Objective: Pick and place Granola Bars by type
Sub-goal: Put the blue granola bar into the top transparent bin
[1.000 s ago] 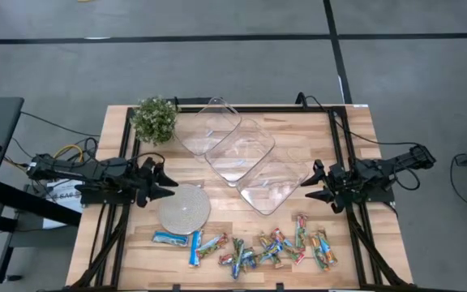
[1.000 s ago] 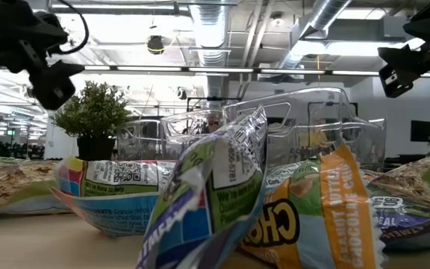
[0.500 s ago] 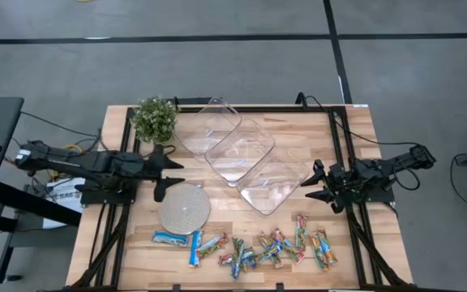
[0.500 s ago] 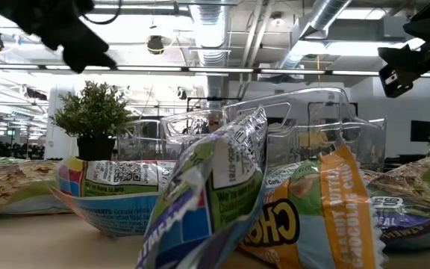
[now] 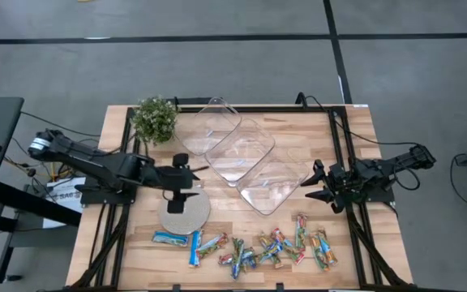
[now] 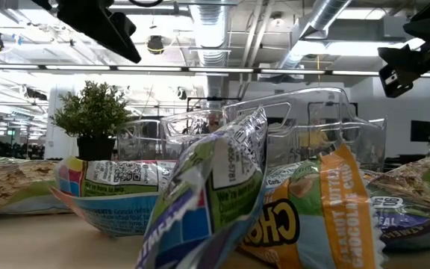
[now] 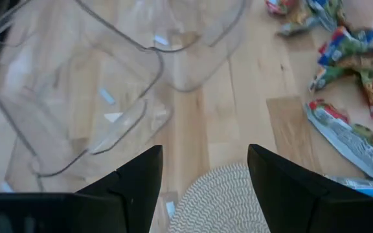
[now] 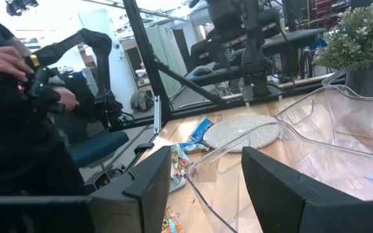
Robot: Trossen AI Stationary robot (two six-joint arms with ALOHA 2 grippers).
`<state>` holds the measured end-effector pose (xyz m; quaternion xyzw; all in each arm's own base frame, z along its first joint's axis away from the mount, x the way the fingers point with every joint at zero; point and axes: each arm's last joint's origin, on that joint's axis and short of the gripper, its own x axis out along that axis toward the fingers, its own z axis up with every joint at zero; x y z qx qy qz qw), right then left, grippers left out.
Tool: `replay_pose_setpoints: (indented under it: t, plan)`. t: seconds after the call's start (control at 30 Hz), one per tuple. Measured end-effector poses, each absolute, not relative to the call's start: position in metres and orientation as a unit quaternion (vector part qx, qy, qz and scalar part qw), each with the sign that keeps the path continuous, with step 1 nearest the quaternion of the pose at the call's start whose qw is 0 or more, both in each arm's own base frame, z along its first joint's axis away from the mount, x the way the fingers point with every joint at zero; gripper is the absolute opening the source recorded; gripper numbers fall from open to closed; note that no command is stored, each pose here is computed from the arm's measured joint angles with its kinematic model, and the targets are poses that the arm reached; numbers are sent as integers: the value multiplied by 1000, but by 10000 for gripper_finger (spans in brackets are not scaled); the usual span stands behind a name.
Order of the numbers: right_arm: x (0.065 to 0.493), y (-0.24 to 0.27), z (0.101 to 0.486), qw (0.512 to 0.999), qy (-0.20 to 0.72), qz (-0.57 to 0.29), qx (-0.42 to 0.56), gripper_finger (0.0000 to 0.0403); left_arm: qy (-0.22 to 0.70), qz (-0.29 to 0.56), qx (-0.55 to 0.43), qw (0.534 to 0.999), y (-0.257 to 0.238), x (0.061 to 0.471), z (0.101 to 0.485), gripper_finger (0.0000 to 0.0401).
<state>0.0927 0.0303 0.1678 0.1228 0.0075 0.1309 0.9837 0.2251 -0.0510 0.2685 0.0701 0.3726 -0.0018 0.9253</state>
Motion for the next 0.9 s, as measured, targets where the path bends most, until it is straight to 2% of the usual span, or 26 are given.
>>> replay_pose_setpoints:
  t: [0.2,0.37,0.73,0.9]
  plan:
    - [93,30,168,984,7,131,123,184,418,-20,78,905,-62,228,257,219]
    - [93,30,168,984,7,131,123,184,499,-43,67,863,-77,217,241,219]
    - [93,30,168,984,7,131,123,184,627,-167,-36,760,-128,192,220,219]
    - [93,30,168,984,7,131,123,184,654,-169,-55,736,-146,183,214,219]
